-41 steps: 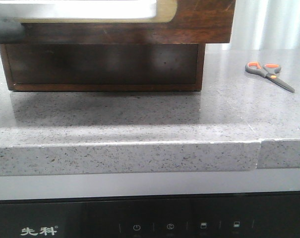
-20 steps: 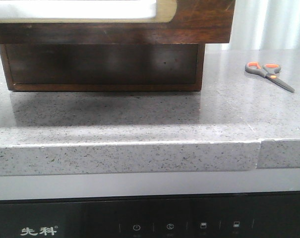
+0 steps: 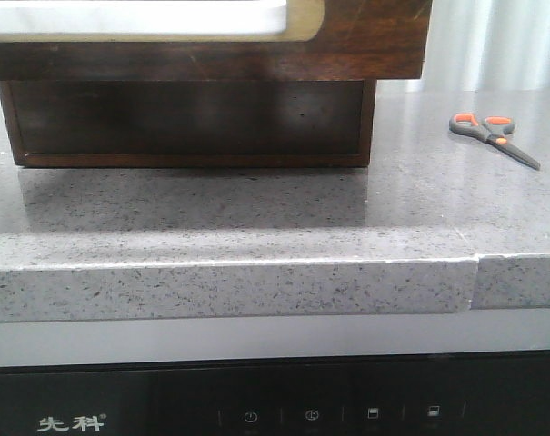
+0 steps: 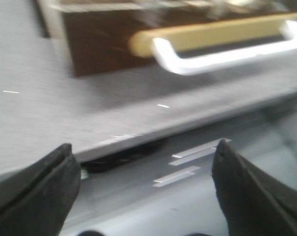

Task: Put scissors in drawer with both arms
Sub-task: 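Pull the drawer open toward the robot with the left gripper, then lower the right gripper over the scissors and grasp their blades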

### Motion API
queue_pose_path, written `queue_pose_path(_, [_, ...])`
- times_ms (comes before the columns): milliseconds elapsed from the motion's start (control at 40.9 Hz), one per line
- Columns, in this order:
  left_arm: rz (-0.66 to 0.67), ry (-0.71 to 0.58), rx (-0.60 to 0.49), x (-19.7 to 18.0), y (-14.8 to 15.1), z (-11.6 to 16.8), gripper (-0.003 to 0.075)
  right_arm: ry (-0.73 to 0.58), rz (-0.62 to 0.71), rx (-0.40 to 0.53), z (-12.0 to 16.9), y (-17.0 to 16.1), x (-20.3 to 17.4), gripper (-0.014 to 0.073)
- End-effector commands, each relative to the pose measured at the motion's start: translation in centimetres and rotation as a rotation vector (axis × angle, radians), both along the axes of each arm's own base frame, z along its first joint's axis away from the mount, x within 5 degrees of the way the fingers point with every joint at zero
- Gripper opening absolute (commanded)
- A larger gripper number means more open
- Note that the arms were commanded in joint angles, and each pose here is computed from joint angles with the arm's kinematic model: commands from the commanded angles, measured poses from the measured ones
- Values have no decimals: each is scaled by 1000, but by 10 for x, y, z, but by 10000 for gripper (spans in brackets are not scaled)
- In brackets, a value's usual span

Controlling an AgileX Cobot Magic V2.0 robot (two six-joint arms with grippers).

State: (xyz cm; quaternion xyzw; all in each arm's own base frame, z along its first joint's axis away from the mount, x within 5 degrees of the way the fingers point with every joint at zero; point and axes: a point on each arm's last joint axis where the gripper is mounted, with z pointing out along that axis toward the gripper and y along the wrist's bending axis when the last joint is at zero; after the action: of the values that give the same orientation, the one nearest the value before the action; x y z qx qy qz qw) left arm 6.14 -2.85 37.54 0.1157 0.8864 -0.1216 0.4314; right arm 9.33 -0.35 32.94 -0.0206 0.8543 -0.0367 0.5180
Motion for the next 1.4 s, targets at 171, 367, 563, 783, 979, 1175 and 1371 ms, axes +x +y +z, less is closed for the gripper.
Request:
queue_pose_path(171, [-119, -153, 86, -1, -1, 20, 546, -35, 0, -25, 9, -1, 12, 615])
queue_pose_path(367, [-344, -270, 58, -5, -15, 28, 546, 48, 2, -17, 2, 0, 30, 615])
queue_pose_path(563, [-485, -361, -24, -10, -26, 37, 547, 192, -4, 4, 6, 1, 54, 615])
queue_pose_path(783, [-532, -383, -112, -14, -31, 42, 546, 285, -9, 5, 21, 2, 98, 615])
queue_pose_path(979, [-487, -344, -196, -13, -31, 44, 546, 329, 2, 71, 30, 7, 145, 613])
queue_pose_path(1175, [-486, -339, -186, -13, -31, 43, 547, 410, 5, 105, 31, 11, 193, 613])
queue_pose_path(1371, [-486, -339, -186, -13, -31, 43, 547, 515, 12, 89, 24, 11, 239, 613])
